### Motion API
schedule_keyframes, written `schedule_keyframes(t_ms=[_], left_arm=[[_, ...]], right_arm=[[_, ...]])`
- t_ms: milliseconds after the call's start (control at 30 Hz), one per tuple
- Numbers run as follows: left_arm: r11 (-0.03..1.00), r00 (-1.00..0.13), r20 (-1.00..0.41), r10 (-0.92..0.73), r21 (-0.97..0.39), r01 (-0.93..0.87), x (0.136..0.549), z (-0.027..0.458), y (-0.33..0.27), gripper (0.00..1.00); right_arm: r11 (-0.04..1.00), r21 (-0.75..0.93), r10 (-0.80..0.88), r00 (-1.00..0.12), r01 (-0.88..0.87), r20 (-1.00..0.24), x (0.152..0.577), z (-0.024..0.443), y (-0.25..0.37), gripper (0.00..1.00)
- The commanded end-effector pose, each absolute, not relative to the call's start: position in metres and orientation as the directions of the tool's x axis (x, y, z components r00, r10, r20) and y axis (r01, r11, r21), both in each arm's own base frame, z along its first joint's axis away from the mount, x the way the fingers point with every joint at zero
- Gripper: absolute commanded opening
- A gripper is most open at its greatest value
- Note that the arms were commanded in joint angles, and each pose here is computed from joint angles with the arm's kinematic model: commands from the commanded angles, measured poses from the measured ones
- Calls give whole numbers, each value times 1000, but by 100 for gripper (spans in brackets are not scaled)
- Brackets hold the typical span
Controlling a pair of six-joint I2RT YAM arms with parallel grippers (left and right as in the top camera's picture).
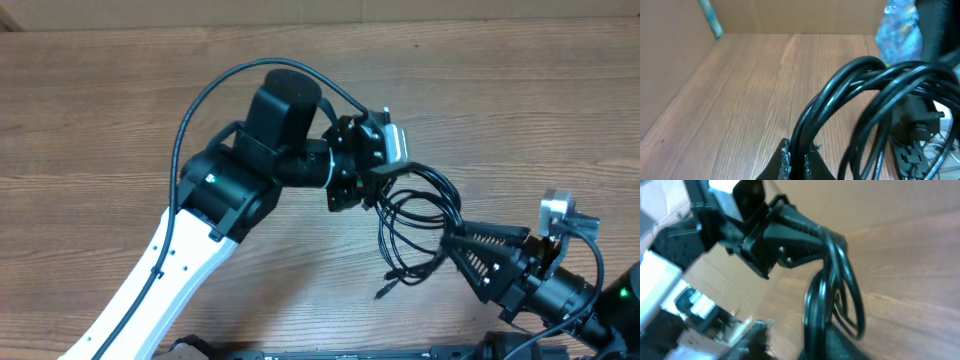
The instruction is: Untangle cables
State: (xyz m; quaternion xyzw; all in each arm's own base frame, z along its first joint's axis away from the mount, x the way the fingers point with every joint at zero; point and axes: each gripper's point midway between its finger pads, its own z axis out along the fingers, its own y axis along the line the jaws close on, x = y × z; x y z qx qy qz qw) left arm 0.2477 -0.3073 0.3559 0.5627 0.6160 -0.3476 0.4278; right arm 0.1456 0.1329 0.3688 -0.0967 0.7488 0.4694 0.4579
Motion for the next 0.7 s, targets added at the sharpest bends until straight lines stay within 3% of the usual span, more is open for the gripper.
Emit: schedule_keyframes(t_ms=[0,167,300,400,600,667], left_arm=[[159,-32,-931,364,28,987,254,370,-301,4],[108,-25,-941,338,12,994,246,374,-304,4],[85,-24,-944,329,5,996,241,376,-305,4],[71,-23,-946,323,0,998,239,377,-306,4],[72,-28,-945,327,-4,997,239,376,-305,4],[72,-28,-945,327,-4,997,239,376,-305,4]], right_arm=[[540,610,284,-557,-580,-780,146,370,133,24],[539,611,284,-558,-579,-780,146,370,133,14],[539,611,284,-558,-580,-780,146,370,133,15],[539,611,284,-558,-580,-780,146,370,133,24],[539,611,284,-558,-580,-780,146,370,133,24],[539,611,284,-558,-580,-780,146,370,133,16]])
